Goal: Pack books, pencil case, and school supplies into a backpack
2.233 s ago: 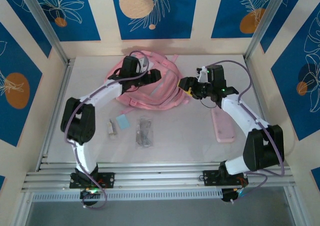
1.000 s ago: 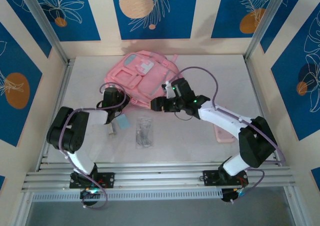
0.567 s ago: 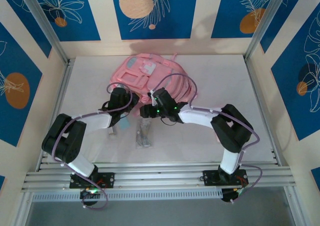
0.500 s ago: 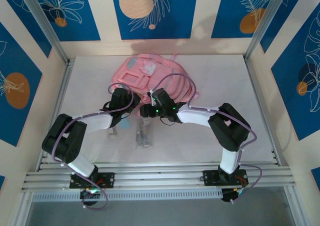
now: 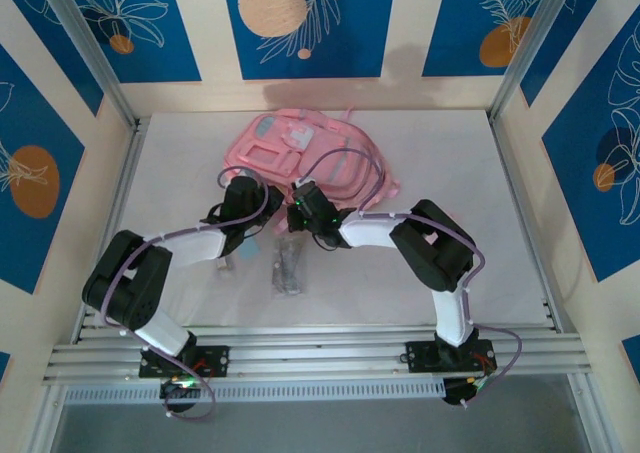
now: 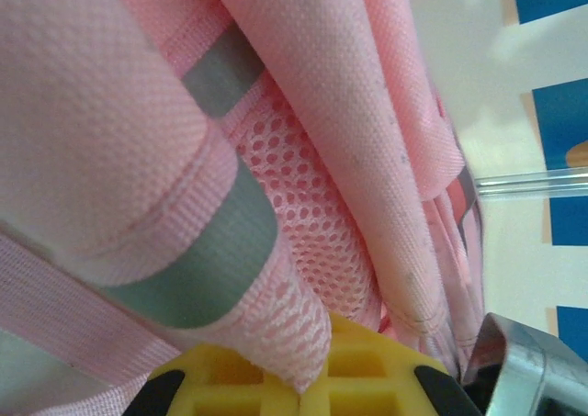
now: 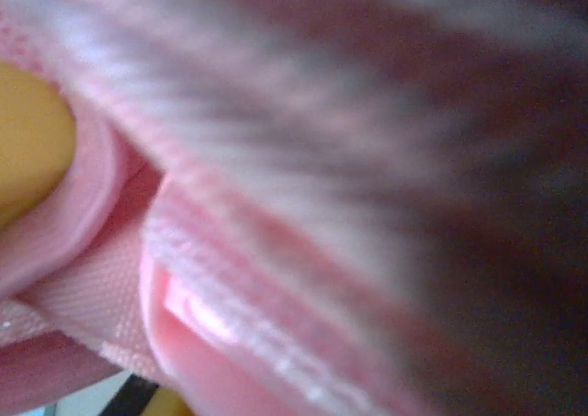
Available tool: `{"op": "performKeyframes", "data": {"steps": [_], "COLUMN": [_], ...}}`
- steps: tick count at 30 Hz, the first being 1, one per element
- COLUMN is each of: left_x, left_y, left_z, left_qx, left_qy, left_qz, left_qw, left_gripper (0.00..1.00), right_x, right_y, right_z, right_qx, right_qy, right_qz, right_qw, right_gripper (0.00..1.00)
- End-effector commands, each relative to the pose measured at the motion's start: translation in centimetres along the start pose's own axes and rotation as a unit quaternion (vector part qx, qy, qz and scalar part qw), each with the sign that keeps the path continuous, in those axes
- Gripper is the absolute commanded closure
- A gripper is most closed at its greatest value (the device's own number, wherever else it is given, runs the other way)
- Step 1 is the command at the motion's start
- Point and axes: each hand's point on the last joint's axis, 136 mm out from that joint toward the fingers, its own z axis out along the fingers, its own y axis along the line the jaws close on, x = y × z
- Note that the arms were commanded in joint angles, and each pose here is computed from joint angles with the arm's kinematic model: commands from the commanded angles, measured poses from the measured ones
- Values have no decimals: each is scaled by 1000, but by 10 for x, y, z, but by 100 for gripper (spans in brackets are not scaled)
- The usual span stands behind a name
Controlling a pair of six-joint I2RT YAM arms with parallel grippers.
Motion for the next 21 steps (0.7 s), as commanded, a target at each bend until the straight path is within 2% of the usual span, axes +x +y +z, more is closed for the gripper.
{"op": "performKeyframes", "data": {"steps": [1,5,8,10,15,21], "left_x": [-7,-23,-39,-49,-68,-85], "left_y": [-64,-45,-31,-25,-22,-27], "left_z": [-15,-3,8,14,30,38], "left_qx": [90,64,54,48,41,33], "left_qy": [-5,-24,-41,-57,-67,-76], "left_qz": [17,30,37,58,85,108], "left_qw": [996,997,997,996,993,991], "left_gripper": [100,100,100,100,100,100], "right_x": [-34,2,42,63,90,80], "right_y": [3,-12,-26,-30,-54,-110], "right_z": [-7,-27,-55,-76,-124,-163], "right_qx": [-2,9,14,6,23,68], "right_qy": [-37,84,188,234,322,366], "right_qz": [-11,-13,-12,-6,30,59], "right_qw": [999,996,982,972,946,926], "right_gripper": [100,100,100,100,100,100]}}
